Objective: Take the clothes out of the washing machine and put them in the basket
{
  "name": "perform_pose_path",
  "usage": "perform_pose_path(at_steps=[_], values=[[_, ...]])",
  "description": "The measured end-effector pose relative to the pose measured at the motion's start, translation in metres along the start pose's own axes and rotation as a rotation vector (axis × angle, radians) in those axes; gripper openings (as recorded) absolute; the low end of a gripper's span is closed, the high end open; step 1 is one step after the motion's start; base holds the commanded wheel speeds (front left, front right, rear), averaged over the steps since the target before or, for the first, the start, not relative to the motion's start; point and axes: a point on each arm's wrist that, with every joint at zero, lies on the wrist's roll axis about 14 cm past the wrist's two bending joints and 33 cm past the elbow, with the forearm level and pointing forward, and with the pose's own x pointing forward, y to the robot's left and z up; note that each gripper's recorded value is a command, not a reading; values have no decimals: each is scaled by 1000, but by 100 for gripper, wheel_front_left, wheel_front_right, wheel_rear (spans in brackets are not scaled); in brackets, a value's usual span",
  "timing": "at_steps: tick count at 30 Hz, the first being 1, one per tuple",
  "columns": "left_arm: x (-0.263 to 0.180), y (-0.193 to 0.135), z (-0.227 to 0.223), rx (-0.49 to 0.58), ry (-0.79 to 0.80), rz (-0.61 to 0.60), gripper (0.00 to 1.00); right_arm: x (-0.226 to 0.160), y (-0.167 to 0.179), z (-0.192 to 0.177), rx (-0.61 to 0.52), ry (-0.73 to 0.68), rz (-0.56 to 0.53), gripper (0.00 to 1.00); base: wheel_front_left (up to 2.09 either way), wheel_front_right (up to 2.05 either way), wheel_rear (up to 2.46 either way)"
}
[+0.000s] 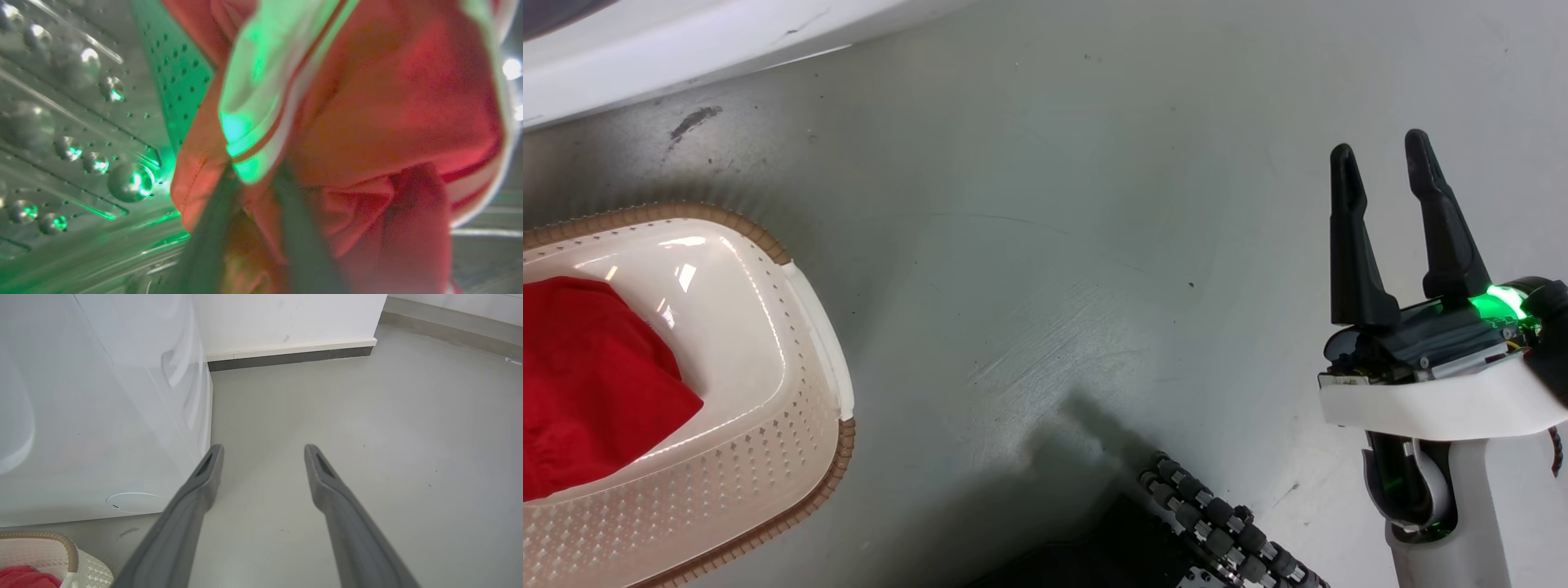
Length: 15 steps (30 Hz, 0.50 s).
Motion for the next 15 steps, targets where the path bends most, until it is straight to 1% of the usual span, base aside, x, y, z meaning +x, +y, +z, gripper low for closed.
perform_pose_path(at_steps=[5, 11, 15], values=[[2, 0, -2, 7, -10, -5, 0, 1, 1, 1, -2, -2, 3, 100, 0, 0, 0], [-12, 6, 20, 3, -126, 9, 0, 2, 4, 10, -7, -25, 16, 100, 0, 0, 0], [-24, 1, 33, 9, -217, -3, 0, 4, 2, 21, -29, -58, 17, 100, 0, 0, 0]])
